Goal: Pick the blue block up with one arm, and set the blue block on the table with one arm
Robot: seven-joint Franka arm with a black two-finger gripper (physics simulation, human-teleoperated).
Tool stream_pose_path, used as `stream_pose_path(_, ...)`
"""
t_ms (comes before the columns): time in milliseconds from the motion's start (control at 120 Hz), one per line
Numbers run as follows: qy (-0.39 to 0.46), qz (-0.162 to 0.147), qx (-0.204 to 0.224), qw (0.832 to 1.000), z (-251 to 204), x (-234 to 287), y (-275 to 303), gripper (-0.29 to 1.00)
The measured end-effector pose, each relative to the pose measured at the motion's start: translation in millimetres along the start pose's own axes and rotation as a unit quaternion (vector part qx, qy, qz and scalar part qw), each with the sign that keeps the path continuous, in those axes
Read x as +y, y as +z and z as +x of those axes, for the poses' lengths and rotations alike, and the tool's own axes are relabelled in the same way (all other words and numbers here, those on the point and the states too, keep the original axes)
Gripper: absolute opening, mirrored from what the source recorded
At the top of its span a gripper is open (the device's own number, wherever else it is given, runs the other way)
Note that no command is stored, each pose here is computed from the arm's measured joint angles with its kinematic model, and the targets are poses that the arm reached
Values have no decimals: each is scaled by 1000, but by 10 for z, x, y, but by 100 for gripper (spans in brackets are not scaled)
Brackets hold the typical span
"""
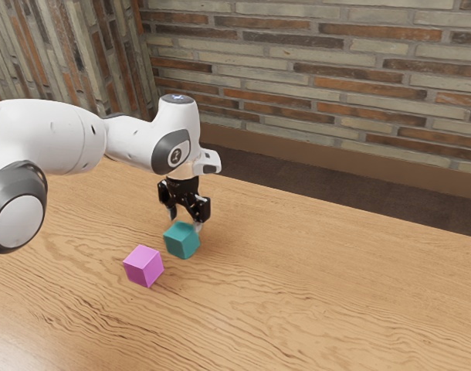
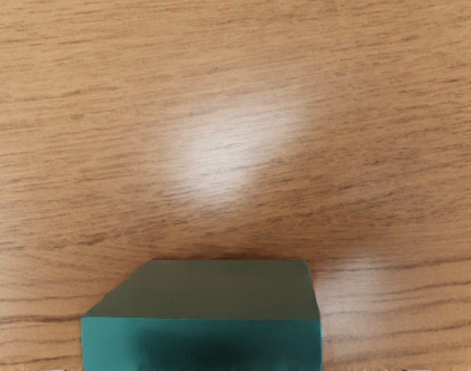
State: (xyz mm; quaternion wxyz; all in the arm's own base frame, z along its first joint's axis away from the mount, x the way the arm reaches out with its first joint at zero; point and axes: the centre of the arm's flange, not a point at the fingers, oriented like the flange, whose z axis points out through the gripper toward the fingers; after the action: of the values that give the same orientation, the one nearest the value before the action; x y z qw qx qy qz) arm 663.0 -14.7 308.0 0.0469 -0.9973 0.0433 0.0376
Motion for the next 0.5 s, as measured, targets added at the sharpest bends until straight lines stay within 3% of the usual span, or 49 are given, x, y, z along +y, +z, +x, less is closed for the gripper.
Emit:
stream_pose_path(167, -1, -1, 1, 1000, -6, -5, -35, 63)
stream_pose_path(342, -10, -29, 55, 998, -456, -134, -944, 66)
stream_pose_path(500, -9, -34, 59, 998, -566, -116, -1059, 67)
